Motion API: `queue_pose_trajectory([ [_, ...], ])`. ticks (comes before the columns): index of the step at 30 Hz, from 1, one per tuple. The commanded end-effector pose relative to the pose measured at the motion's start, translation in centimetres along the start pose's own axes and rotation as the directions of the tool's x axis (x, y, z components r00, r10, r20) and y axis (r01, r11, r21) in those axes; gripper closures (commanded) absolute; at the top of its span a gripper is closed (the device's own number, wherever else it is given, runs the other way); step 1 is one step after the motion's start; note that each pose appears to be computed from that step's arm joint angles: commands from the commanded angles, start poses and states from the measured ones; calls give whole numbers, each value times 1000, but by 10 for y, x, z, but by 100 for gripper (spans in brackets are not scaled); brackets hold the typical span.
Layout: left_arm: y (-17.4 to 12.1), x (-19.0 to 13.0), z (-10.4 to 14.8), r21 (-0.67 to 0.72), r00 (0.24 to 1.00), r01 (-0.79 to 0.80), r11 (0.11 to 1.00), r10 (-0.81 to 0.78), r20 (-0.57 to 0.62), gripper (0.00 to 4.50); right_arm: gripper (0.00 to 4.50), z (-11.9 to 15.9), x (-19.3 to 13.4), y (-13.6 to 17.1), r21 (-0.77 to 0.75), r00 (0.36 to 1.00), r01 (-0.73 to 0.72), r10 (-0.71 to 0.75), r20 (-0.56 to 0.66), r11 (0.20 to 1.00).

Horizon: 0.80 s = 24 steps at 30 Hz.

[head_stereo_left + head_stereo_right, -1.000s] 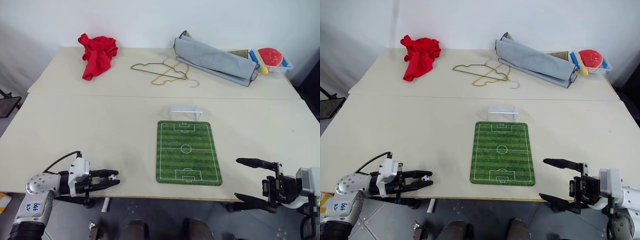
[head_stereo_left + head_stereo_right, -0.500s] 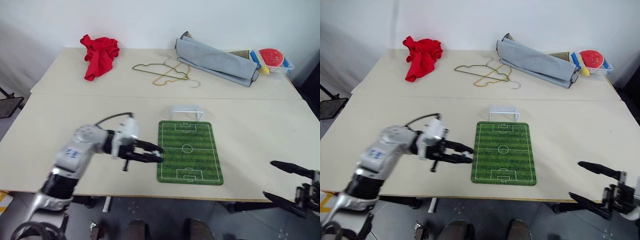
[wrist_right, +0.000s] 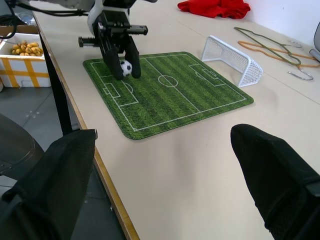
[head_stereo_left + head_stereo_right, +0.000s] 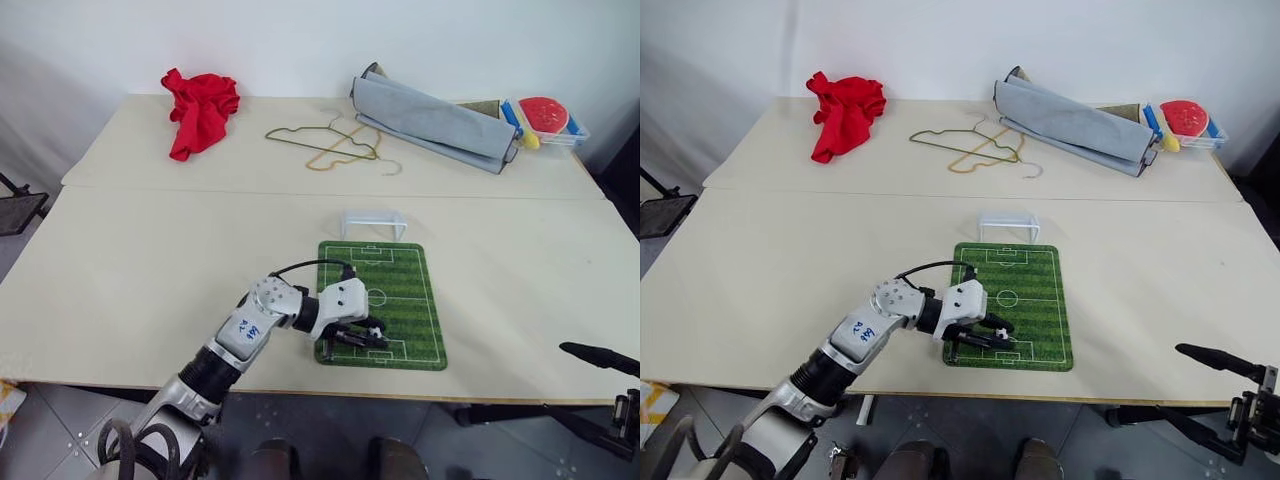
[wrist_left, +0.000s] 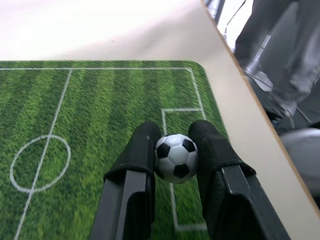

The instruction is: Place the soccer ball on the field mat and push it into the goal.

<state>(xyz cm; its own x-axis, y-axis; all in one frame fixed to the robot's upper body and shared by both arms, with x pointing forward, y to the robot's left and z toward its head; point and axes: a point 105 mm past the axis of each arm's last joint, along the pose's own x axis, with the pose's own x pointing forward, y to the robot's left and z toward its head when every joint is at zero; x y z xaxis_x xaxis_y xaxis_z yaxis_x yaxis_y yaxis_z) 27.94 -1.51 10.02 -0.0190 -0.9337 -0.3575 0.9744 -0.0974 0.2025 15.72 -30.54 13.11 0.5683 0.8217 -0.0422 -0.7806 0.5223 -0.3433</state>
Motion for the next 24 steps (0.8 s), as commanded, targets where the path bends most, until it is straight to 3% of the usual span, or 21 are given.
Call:
queue_pose_trajectory([
  [1, -11, 7, 6, 18, 999, 35, 999, -35, 29, 364, 0, 4, 1, 8, -21, 999, -47, 48, 25, 999],
  [7, -21, 17, 5, 10, 999, 33, 999, -33, 29, 364, 0, 4, 9, 12, -21, 997, -59, 60, 44, 998],
  [24, -7, 19, 2, 38, 999, -50, 998, 49, 23, 364, 0, 13, 28, 17, -4, 994, -85, 85, 69, 996],
])
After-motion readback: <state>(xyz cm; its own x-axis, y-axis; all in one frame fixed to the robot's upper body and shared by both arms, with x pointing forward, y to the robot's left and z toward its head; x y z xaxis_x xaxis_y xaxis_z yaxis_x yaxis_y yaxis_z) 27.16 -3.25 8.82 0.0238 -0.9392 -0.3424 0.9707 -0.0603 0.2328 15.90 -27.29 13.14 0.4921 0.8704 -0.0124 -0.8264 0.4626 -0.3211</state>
